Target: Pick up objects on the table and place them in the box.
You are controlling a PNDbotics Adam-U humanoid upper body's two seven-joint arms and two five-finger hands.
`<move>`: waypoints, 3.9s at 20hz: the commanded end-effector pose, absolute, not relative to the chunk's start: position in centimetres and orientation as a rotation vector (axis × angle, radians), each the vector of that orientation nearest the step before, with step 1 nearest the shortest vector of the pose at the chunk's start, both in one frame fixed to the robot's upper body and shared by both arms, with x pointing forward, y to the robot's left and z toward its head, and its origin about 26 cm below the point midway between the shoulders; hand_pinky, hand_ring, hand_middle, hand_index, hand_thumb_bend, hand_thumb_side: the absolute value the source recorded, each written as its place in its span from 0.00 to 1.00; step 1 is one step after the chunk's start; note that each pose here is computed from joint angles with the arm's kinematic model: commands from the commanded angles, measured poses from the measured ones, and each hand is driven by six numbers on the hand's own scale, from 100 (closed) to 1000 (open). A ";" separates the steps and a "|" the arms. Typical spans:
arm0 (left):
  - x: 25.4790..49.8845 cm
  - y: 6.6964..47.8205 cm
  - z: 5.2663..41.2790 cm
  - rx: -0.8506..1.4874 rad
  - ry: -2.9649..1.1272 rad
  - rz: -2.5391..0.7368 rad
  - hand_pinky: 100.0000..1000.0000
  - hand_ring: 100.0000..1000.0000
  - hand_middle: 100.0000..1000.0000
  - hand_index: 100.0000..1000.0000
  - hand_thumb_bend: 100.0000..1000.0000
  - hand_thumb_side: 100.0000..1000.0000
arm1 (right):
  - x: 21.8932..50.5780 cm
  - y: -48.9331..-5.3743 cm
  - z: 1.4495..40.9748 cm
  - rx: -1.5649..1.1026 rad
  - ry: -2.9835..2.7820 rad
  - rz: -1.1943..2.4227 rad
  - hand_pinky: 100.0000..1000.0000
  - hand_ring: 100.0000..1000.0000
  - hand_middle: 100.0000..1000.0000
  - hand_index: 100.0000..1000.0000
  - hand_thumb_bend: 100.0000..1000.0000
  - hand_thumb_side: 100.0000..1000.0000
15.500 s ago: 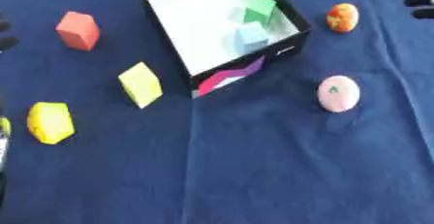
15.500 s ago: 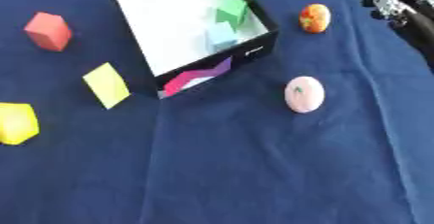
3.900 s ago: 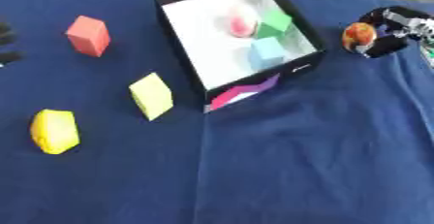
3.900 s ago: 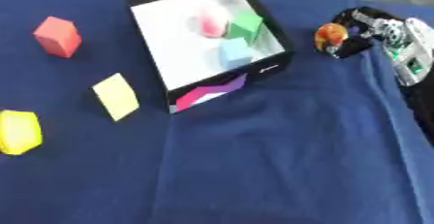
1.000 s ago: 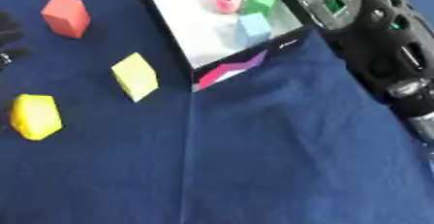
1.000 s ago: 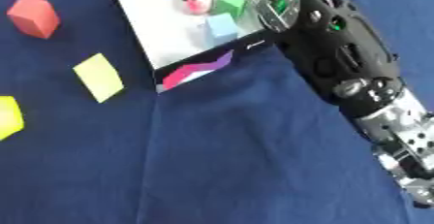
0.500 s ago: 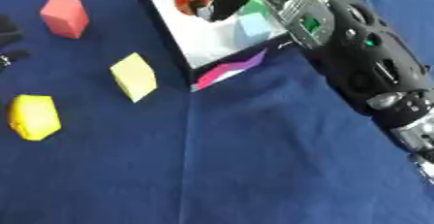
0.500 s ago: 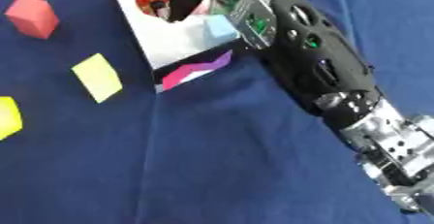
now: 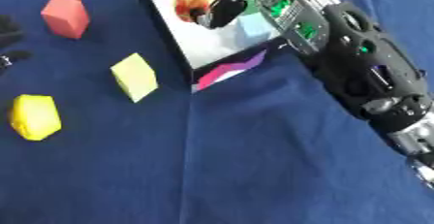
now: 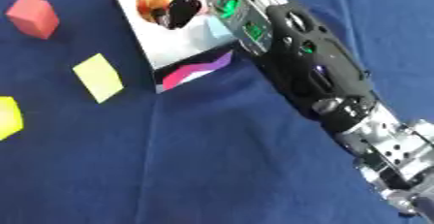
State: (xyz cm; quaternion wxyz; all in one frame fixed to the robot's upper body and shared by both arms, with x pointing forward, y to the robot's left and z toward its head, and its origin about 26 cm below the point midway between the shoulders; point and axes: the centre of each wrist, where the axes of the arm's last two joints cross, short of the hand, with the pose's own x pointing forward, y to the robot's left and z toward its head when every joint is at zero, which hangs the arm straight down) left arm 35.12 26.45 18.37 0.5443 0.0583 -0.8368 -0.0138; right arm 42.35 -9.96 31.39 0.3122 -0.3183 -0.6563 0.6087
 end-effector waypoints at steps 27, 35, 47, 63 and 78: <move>34.7 27.9 19.0 0.204 -2.005 -0.025 0.67 0.75 0.65 0.72 0.00 0.70 | 32.8 -20.9 38.7 -0.701 -2.209 0.826 0.82 0.83 0.74 0.84 0.00 0.30; 34.4 28.5 19.5 0.242 -2.045 0.022 0.67 0.75 0.65 0.72 0.00 0.68 | 29.7 -26.2 35.0 -0.429 -2.377 0.384 0.81 0.82 0.73 0.83 0.00 0.32; 34.2 28.7 19.8 0.256 -2.073 0.072 0.67 0.75 0.65 0.72 0.00 0.67 | 30.4 -29.8 24.8 -0.371 -2.092 -0.009 0.82 0.83 0.74 0.84 0.00 0.68; 34.1 28.4 19.7 0.230 -2.098 0.109 0.67 0.75 0.65 0.72 0.00 0.66 | 32.2 -30.0 19.9 -0.331 -2.023 -0.060 0.82 0.82 0.75 0.83 0.00 0.72; 32.3 29.8 24.7 0.416 -2.209 -0.236 0.71 0.78 0.71 0.75 0.00 0.56 | 32.1 -31.2 19.0 -0.364 -1.987 0.025 0.82 0.82 0.74 0.83 0.00 0.75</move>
